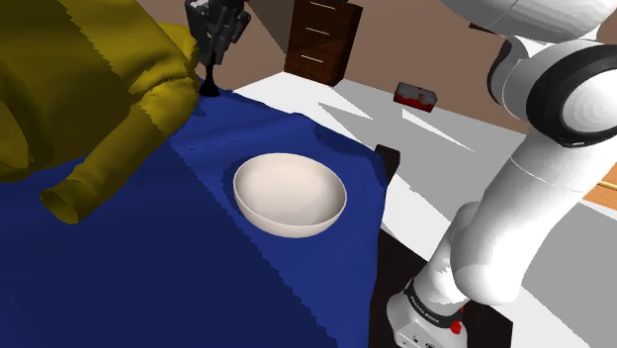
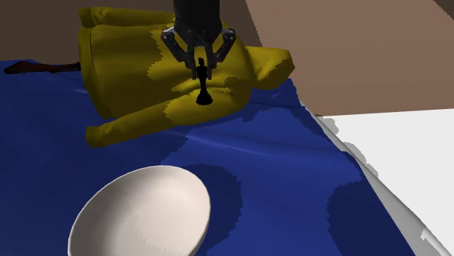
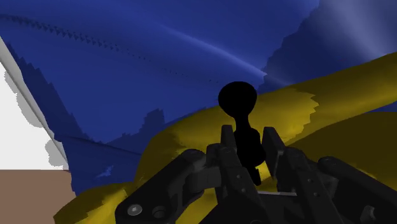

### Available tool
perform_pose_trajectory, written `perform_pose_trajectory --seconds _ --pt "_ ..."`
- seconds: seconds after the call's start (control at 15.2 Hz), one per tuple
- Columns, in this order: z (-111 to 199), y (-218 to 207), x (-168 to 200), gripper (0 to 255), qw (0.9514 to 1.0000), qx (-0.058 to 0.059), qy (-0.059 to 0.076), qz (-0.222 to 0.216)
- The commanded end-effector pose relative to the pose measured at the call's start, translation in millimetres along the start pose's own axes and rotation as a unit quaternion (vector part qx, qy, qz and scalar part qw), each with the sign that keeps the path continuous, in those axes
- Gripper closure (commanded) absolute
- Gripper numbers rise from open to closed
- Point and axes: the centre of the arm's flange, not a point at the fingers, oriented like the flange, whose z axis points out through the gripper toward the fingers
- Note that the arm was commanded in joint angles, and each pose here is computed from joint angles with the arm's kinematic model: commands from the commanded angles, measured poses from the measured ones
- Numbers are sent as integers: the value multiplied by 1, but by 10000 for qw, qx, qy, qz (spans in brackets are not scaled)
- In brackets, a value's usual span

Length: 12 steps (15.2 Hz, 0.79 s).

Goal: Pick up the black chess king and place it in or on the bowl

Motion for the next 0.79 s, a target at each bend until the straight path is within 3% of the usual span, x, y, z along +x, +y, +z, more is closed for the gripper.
perform_pose_trajectory --seconds 0.0,0.73 --pt "-7 -9 -23 255 10000 -2 0 2" --pt "-54 -55 -153 255 10000 -2 0 2"
